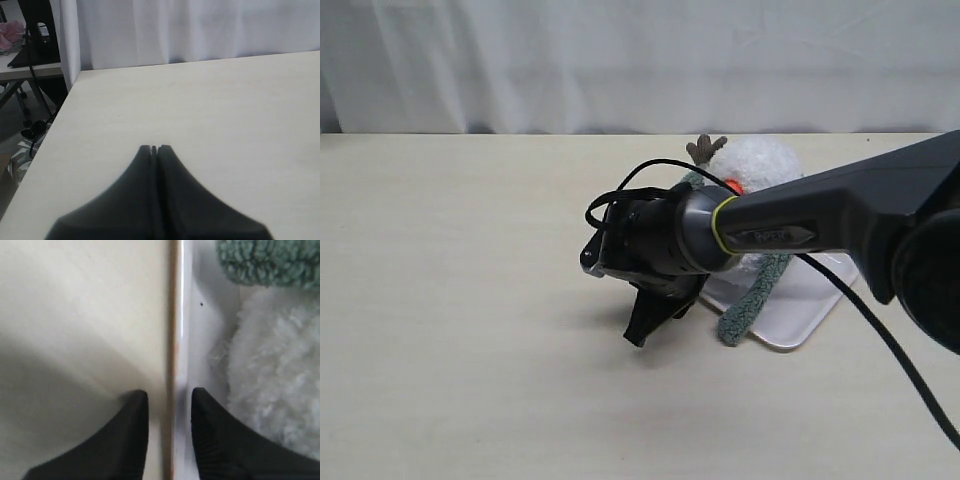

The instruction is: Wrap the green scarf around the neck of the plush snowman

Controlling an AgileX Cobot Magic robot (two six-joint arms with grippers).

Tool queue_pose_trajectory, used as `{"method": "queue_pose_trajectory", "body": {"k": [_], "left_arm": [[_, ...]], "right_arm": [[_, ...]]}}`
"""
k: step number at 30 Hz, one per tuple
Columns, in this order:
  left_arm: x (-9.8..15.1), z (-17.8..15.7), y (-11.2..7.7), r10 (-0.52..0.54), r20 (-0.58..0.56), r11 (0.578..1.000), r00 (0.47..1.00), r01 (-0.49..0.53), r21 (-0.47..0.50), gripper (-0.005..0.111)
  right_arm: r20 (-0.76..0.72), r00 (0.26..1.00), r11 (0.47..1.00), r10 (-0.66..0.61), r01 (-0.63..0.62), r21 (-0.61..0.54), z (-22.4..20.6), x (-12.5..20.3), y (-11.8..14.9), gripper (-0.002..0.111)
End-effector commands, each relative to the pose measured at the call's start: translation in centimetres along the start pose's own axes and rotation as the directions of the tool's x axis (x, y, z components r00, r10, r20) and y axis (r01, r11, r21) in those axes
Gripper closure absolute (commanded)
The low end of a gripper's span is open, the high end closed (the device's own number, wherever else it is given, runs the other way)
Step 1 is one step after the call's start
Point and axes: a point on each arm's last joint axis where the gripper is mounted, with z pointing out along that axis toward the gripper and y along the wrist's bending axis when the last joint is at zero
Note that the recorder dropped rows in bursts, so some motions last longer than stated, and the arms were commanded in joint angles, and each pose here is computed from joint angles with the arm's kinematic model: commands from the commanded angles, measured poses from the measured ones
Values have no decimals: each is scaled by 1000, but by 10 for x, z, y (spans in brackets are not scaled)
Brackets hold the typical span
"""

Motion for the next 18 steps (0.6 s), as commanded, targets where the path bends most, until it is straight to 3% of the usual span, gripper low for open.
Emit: {"method": "queue_pose_trajectory", "body": {"k": [1,5,14,18], "left_arm": [[0,0,0,1,11,1000,1000,-1,-5,107],[0,0,0,1,11,1000,1000,-1,-5,107],[0,0,0,1,11,1000,1000,-1,-5,107],[0,0,0,1,11,1000,1000,-1,-5,107]], "right_arm": [[-30,1000,999,0,-1,-33,9,4,9,90],[-40,998,997,-46,44,-68,8,5,13,104],[6,968,966,-250,250,-58,-9,0,39,104],[37,981,978,-191,193,-77,-25,-1,30,104]]}}
